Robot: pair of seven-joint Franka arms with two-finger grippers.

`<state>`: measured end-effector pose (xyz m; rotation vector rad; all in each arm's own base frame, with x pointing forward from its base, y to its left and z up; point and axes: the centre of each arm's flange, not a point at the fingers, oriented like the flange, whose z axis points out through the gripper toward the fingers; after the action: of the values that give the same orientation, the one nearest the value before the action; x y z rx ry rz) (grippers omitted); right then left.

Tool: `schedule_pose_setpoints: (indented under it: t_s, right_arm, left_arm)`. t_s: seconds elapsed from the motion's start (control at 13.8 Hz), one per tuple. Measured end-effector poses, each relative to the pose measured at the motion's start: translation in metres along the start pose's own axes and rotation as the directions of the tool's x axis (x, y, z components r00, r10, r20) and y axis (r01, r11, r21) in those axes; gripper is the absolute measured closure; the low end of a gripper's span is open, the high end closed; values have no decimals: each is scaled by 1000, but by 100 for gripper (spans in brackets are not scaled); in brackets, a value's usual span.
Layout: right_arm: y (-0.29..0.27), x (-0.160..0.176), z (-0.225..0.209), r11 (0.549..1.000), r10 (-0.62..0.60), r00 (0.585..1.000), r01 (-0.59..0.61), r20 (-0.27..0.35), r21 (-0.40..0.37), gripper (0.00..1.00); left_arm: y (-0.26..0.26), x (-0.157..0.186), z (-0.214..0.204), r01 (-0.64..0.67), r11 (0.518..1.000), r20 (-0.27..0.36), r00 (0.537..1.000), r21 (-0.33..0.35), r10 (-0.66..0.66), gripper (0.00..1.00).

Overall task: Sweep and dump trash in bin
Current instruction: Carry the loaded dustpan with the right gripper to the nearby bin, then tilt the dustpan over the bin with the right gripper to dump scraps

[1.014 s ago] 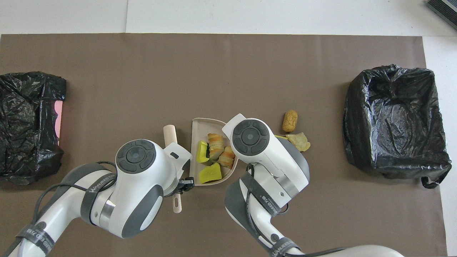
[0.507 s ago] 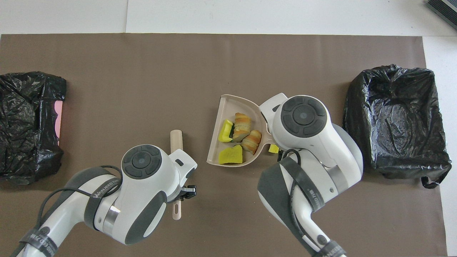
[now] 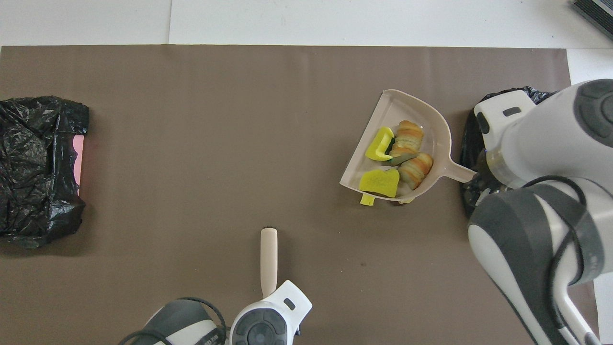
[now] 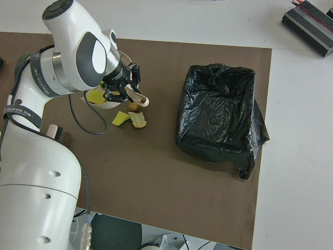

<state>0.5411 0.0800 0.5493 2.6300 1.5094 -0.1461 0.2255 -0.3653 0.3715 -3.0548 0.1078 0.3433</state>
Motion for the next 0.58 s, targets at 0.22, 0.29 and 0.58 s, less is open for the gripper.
schedule_pose_setpoints:
  t_s: [0.22, 0.29, 0.58]
  right_arm:
    - [50, -81, 8, 999, -4, 1000, 4, 9, 32, 69]
    - [66, -114, 13, 999, -28, 1000, 28, 8, 42, 69]
    - [113, -237, 26, 991, -131, 988, 130, 78, 6, 69]
  left_arm:
    - [24, -36, 11, -3, 1000, -25, 1000, 2, 3, 74]
    - [27, -41, 14, -4, 1000, -27, 1000, -4, 4, 74]
    - [31, -41, 14, 22, 998, -19, 1000, -61, -23, 74]
